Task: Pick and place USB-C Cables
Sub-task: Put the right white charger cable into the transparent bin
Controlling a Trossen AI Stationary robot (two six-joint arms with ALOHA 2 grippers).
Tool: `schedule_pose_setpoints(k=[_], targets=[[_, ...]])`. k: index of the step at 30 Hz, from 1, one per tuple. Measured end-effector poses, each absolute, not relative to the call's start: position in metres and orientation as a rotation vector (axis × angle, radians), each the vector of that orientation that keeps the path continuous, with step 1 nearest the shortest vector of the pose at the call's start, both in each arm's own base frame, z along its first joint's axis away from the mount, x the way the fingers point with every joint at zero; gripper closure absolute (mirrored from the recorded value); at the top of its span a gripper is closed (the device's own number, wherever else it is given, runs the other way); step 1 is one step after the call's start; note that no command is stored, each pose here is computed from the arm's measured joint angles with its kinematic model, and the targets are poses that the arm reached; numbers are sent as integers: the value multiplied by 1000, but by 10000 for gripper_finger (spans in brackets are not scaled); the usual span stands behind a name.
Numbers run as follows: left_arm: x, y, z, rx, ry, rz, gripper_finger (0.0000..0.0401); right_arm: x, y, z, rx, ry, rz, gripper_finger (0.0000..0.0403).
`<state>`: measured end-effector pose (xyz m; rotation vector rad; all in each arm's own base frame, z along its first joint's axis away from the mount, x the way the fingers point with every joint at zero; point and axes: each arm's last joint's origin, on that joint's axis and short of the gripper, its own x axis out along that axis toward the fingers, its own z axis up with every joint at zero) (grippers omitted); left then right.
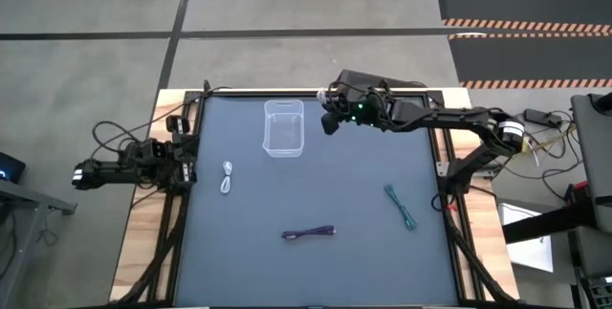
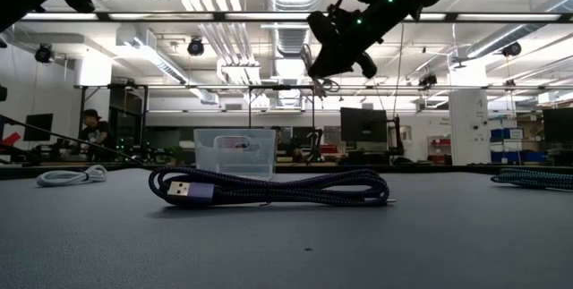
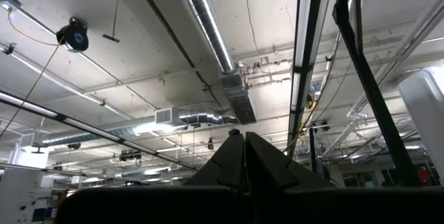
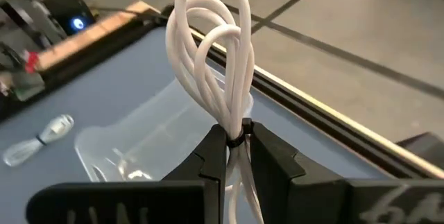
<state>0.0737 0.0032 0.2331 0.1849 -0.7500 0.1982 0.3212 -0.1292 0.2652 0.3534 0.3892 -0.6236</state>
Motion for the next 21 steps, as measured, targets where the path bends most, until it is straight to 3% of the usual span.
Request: schedule_pose_setpoints(k=[21], targets=[[74,3,233,185,-750,198,401,384,-150,262,494,327,-543,365]])
